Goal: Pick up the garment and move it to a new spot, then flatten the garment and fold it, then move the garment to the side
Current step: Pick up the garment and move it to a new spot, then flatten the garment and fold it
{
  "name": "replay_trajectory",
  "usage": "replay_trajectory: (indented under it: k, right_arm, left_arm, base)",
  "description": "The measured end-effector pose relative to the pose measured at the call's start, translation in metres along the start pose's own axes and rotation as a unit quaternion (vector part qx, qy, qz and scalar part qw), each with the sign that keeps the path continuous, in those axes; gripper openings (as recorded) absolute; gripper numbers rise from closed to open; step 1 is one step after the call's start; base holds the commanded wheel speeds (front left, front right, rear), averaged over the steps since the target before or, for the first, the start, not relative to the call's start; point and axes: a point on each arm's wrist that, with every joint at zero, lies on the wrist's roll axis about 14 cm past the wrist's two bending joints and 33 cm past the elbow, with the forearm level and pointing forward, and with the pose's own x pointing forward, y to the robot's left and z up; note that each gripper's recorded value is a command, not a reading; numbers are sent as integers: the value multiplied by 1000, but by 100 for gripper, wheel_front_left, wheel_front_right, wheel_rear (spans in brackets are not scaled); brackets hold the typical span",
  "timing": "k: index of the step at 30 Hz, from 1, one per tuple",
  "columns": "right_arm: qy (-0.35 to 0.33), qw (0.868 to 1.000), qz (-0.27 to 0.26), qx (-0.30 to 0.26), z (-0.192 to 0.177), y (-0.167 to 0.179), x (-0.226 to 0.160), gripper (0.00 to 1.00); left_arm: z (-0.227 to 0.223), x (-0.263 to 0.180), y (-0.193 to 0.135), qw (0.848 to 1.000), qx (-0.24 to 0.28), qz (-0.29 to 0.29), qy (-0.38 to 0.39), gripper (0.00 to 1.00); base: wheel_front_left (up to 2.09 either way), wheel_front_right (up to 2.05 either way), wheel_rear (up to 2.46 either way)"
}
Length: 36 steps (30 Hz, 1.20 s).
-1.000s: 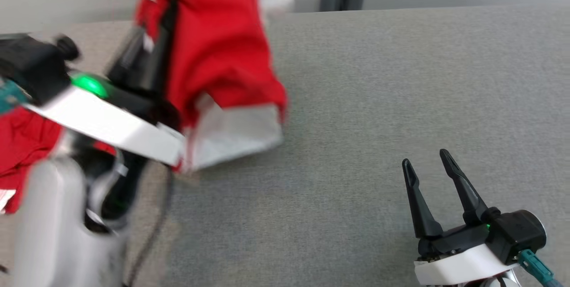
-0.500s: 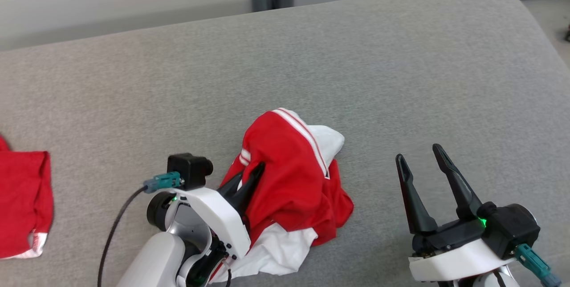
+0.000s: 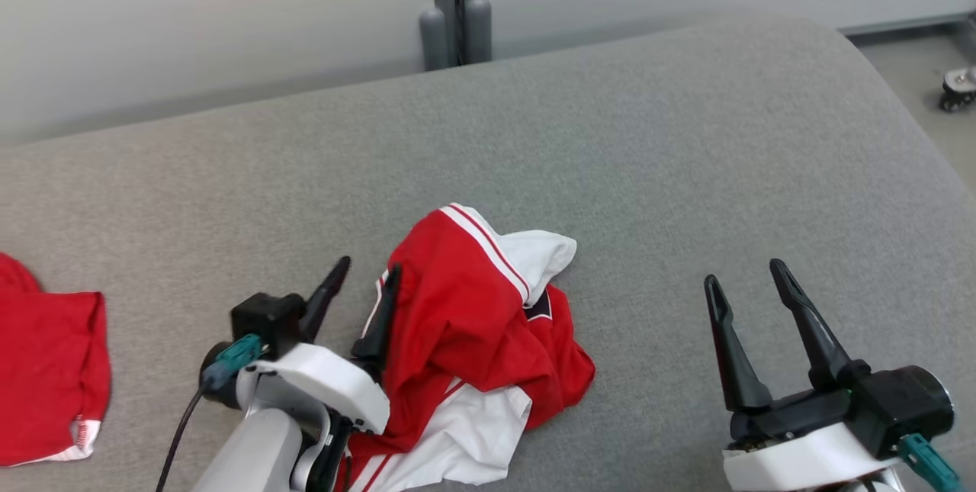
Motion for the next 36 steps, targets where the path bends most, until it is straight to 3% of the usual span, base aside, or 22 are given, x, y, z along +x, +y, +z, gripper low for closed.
replay_trajectory:
  k: [5,9,17,23,36]
  right_arm:
    - [-26,999,2,-23,18,-1,-3,100]
    - [-44,998,15,-39,28,5,-1,100]
    - [-57,997,42,-44,36,20,4,100]
    - [-28,997,49,-44,17,24,-1,100]
    - [-14,999,32,-29,9,14,-8,100]
  left_arm:
    - [46,-35,23,993,26,66,-93,100]
    - [75,-80,43,979,55,126,-151,100]
    - [69,-172,83,952,81,242,-172,100]
    - [76,-200,90,940,92,265,-194,100]
    - [72,-194,85,946,89,246,-190,100]
  base:
    - [0,0,0]
    - [0,0,0]
    - [0,0,0]
    - [0,0,0]
    - [0,0,0]
